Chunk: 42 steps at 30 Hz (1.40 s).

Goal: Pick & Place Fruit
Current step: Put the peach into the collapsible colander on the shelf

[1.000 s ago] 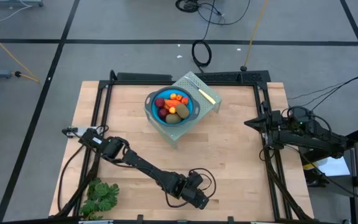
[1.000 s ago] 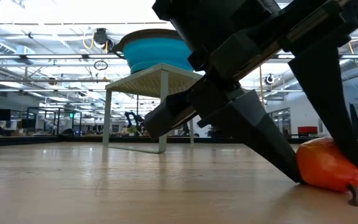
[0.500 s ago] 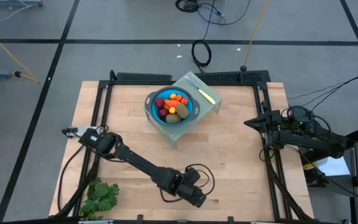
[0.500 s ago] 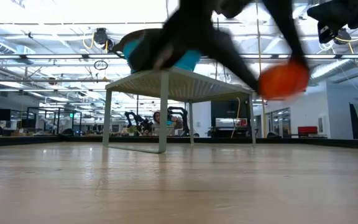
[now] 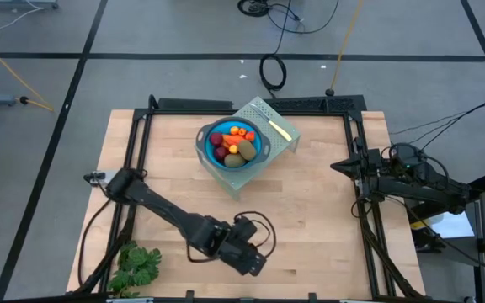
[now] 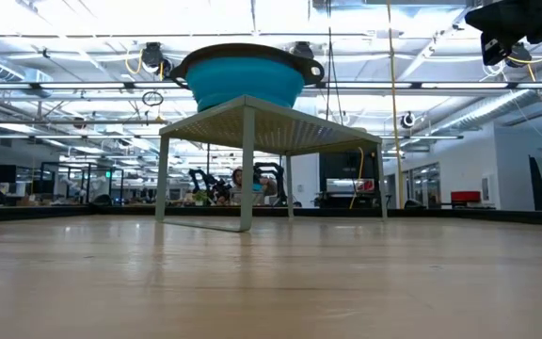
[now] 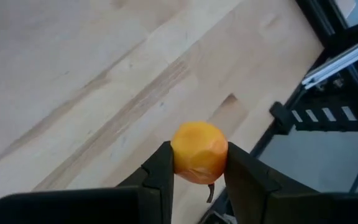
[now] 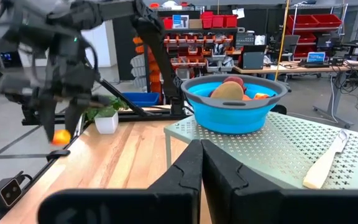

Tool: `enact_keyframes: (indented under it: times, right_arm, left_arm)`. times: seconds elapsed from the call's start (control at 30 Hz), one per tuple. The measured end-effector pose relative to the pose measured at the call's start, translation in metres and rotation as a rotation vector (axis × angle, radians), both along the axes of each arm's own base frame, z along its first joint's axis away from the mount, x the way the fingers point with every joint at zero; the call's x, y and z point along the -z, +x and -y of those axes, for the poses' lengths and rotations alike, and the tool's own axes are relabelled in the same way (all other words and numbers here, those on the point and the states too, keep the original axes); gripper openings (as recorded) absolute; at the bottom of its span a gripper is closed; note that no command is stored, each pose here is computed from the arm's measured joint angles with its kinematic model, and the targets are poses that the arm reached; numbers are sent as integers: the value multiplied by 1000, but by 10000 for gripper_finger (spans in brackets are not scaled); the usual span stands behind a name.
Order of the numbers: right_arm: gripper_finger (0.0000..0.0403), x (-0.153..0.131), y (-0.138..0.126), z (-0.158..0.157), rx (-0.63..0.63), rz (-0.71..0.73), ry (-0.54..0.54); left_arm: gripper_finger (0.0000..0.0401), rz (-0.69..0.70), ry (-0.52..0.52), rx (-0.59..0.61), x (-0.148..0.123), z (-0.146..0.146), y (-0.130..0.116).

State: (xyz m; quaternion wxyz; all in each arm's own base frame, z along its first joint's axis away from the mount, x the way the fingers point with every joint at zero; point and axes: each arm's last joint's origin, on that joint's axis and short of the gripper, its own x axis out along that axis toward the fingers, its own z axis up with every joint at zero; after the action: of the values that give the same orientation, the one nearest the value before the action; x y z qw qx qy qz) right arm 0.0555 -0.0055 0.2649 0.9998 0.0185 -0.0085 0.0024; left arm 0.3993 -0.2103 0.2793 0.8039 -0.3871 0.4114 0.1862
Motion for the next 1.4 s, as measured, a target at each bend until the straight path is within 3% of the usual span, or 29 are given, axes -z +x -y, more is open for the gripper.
enact_keyframes:
  times: [0.53, 1.0, 1.1, 1.4]
  right_arm:
    - [0, 0, 0, 0, 1, 0, -22]
    - [0, 0, 0, 0, 1, 0, -29]
    - [0, 0, 0, 0, 1, 0, -30]
    - [0, 0, 0, 0, 2, 0, -57]
  left_arm:
    - [108, 22, 2, -12, -63, -24, -42]
    - [108, 42, 13, 9, -70, -27, -45]
    - [108, 78, 98, 67, -71, -26, -44]
    - [108, 135, 565, 313, -75, -16, -50]
